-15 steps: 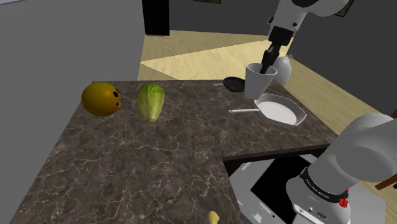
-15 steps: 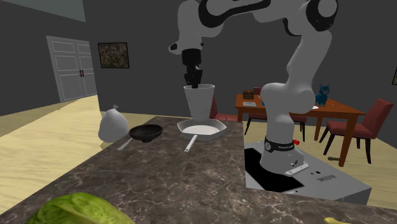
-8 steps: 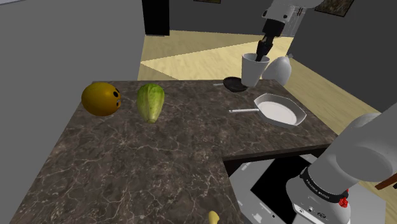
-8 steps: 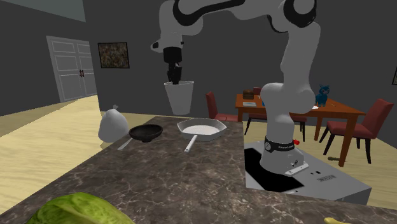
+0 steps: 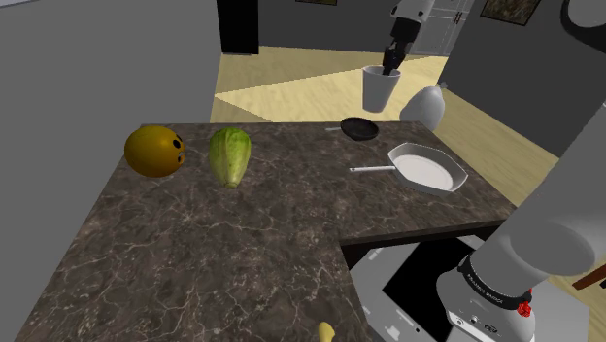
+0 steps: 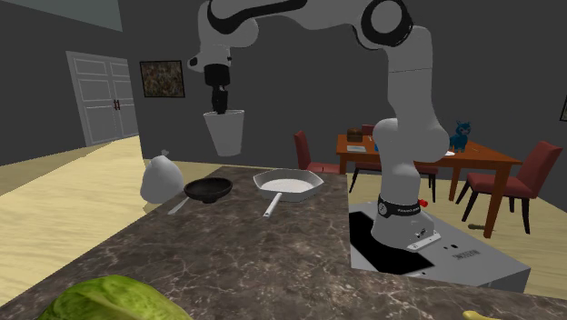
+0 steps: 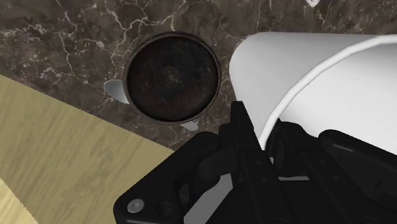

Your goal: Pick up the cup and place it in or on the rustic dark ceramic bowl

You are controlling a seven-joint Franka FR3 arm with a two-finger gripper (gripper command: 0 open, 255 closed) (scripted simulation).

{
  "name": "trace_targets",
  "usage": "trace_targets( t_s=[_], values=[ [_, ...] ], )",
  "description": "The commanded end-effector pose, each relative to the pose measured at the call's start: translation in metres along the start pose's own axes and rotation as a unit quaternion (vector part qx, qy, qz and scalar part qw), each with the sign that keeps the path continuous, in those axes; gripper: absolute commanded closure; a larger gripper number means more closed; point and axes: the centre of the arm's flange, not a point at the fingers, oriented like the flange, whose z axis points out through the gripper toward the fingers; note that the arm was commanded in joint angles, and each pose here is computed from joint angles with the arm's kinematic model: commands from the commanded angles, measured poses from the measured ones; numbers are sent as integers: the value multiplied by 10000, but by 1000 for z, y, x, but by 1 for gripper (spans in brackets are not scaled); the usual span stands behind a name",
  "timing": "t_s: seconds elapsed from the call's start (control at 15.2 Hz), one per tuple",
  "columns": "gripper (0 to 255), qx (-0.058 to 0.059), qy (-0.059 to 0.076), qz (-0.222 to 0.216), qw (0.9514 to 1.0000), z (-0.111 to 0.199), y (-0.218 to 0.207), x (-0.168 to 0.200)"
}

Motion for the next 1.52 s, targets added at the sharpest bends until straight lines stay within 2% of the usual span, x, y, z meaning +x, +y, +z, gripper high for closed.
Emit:
trace_targets(
  t_s=[0.0,0.26,1.45],
  values=[
    [255,-2,-1,-12,10000,-9,22,18],
    [255,-2,-1,-12,10000,-23,59,51],
    [255,-2,-1,-12,10000,69,80,49]
  ],
)
